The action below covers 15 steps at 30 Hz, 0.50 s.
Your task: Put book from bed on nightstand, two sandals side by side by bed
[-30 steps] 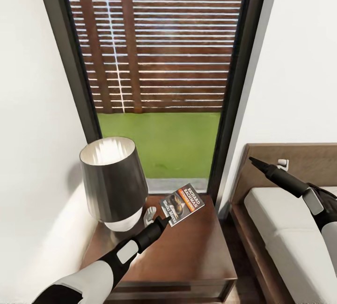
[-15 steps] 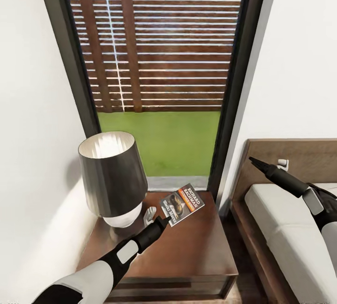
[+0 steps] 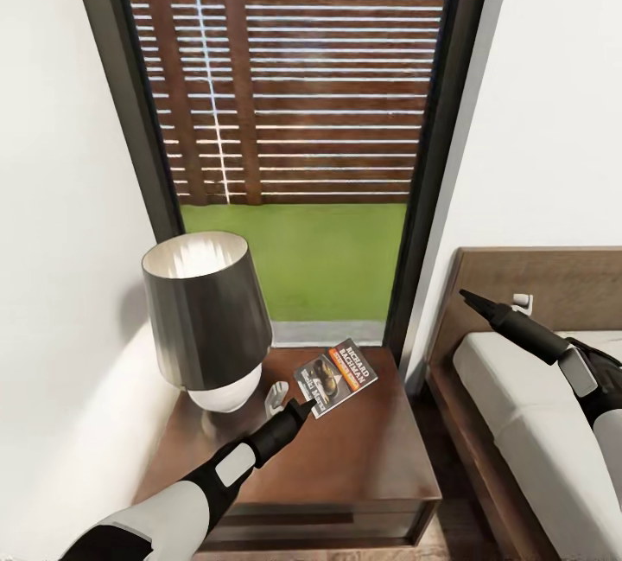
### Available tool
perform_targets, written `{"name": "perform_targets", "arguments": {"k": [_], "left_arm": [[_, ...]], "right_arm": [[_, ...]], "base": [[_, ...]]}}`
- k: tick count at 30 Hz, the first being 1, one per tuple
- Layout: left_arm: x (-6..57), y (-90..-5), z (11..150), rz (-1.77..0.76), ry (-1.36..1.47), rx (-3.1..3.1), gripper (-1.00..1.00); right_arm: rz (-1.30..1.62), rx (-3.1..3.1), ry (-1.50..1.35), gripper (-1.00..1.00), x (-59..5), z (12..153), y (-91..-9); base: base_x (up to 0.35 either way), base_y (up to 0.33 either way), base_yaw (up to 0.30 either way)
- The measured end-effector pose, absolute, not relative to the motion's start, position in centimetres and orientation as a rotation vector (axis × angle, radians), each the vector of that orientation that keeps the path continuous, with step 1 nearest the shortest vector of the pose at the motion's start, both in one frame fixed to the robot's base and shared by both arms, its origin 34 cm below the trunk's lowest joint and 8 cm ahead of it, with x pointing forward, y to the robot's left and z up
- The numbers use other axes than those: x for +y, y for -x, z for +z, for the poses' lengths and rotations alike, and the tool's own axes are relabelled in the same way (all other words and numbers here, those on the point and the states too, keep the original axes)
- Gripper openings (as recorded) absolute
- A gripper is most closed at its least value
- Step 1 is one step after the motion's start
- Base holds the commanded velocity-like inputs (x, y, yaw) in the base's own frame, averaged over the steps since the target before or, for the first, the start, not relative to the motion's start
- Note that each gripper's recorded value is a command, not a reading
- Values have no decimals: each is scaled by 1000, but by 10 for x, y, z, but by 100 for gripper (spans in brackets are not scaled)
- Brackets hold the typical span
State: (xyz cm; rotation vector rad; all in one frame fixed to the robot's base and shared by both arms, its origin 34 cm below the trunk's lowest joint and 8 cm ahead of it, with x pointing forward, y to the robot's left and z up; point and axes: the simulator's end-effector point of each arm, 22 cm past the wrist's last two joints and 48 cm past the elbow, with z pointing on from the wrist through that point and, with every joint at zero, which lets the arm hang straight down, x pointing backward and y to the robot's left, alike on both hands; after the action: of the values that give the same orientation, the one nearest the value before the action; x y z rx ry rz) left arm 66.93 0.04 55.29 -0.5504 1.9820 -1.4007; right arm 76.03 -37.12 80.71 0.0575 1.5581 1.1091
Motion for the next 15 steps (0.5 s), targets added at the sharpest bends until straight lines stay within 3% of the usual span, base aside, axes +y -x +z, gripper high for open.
{"name": "perform_targets", "arguments": {"k": [15], "left_arm": [[0, -662, 521, -1400, 550, 1982, -100]], "right_arm": [[1109, 1558, -57, 100, -371, 775, -753]], "base": [[0, 0, 0]]}}
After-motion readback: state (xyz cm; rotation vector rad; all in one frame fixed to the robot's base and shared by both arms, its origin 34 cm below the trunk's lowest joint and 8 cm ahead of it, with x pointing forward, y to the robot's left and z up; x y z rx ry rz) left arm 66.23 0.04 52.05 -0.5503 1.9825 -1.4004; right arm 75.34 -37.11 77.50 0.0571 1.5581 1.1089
